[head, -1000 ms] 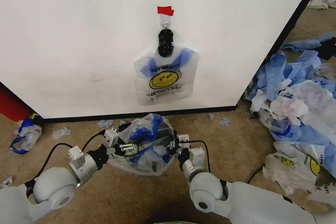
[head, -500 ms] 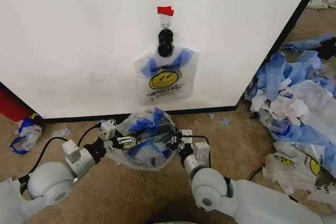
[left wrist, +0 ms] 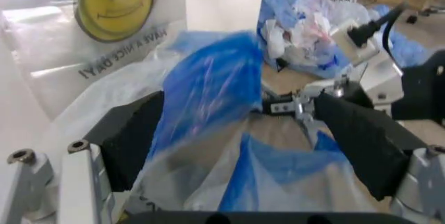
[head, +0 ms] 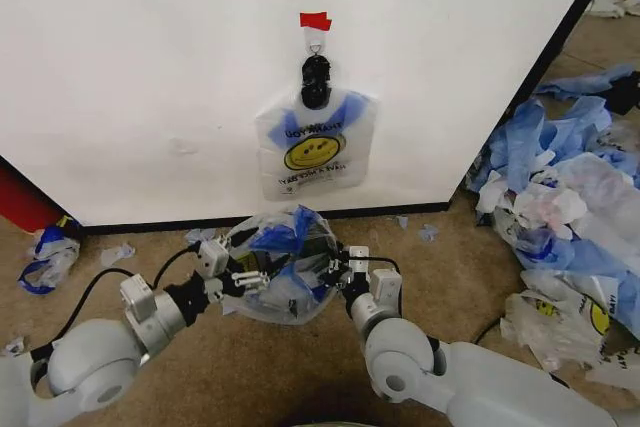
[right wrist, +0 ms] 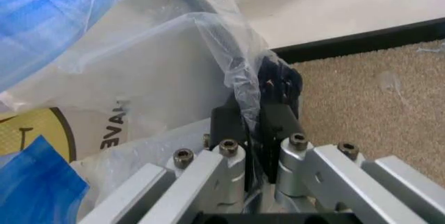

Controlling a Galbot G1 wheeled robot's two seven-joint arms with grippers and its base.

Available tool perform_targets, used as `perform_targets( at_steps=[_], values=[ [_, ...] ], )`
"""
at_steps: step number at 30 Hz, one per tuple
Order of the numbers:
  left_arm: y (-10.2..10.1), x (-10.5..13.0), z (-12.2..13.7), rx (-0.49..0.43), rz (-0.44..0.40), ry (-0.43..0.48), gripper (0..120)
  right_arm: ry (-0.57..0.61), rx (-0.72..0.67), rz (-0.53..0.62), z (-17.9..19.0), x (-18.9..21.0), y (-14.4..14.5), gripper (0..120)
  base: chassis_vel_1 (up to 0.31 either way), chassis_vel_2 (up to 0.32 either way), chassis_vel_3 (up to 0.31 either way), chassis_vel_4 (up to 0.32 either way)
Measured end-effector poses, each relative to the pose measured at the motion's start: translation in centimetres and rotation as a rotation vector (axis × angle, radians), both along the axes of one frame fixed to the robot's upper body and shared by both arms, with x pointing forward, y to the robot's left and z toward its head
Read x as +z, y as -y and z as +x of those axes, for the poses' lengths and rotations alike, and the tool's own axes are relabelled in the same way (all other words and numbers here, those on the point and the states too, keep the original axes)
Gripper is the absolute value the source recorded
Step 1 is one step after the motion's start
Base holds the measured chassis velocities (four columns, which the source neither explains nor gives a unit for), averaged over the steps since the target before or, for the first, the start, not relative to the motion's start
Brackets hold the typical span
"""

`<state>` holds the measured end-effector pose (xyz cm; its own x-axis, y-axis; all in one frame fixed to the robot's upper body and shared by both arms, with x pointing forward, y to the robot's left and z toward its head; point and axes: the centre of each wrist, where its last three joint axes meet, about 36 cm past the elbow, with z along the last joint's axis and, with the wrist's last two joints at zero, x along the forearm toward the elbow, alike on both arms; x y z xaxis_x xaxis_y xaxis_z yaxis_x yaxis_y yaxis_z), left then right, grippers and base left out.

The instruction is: Pick up the garbage bag from the wall and place it over the trash bin.

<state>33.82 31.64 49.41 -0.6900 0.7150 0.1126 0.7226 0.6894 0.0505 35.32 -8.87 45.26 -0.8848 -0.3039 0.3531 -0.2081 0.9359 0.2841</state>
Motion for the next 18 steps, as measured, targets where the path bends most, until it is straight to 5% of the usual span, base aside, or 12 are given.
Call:
perform_targets(
  at_steps=[18],
  values=[
    [-3.6,-2.3,2.2,-0.099,0.068,0.074,88,0.009,0.063,-0.013,-0.7,-1.0,-0.8,0,0.000,0.000,0.000,0.000]
  ],
)
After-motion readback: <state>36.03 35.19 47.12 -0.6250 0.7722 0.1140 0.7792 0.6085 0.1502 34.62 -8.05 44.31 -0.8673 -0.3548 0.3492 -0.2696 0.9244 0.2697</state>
